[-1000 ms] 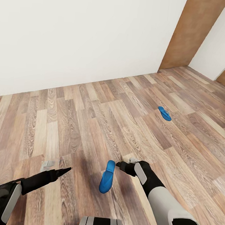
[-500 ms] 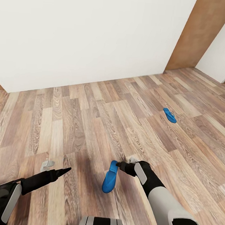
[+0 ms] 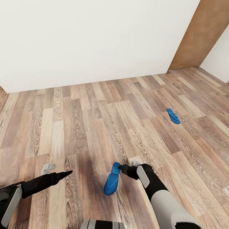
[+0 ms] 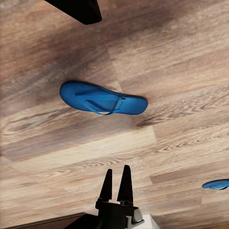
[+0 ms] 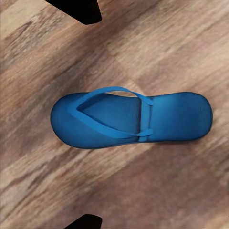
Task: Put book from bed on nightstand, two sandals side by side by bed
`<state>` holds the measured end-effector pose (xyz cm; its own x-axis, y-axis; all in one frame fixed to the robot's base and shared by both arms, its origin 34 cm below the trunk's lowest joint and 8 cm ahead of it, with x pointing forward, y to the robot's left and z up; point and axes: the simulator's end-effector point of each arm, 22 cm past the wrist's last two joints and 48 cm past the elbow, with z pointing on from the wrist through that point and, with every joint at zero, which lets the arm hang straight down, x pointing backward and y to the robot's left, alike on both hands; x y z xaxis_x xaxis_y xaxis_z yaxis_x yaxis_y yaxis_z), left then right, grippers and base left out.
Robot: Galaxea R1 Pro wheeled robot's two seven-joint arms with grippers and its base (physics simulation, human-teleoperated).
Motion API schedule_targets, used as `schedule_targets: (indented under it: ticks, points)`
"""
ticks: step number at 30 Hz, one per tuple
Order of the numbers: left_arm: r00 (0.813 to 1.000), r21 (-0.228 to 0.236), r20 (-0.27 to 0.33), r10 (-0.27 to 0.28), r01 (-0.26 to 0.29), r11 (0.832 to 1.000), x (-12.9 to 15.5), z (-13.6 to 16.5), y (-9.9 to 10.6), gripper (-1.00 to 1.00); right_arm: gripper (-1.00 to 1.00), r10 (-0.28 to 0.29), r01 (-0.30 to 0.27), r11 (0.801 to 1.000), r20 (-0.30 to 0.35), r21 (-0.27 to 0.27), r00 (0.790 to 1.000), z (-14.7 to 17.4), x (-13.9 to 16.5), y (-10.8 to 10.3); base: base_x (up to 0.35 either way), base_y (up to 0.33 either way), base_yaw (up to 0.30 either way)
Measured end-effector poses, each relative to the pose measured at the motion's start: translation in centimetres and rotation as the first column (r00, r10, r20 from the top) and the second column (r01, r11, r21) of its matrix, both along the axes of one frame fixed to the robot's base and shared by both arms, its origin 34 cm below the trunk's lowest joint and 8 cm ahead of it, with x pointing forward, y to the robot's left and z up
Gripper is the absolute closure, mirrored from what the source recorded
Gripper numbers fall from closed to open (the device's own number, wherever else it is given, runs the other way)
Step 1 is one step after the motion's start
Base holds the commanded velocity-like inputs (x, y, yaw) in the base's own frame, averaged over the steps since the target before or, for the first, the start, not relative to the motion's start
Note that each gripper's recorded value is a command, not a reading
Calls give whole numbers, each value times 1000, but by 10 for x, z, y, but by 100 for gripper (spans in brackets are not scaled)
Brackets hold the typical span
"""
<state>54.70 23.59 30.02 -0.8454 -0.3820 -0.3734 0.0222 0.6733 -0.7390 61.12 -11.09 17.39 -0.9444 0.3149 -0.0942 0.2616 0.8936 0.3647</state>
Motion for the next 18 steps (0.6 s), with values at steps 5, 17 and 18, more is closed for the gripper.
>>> schedule_targets:
  ticks: [5,17,18]
  points:
    - [1000,0,0,0,0,1000,0,0,0,-100,-100,0,0,1000,0,0,1000,0,0,0,0,0,0]
    - [1000,0,0,0,0,1000,0,0,0,-100,-100,0,0,1000,1,0,1000,0,0,0,0,0,0]
    - [1000,0,0,0,0,1000,0,0,0,-100,-100,0,0,1000,1,0,1000,0,0,0,0,0,0]
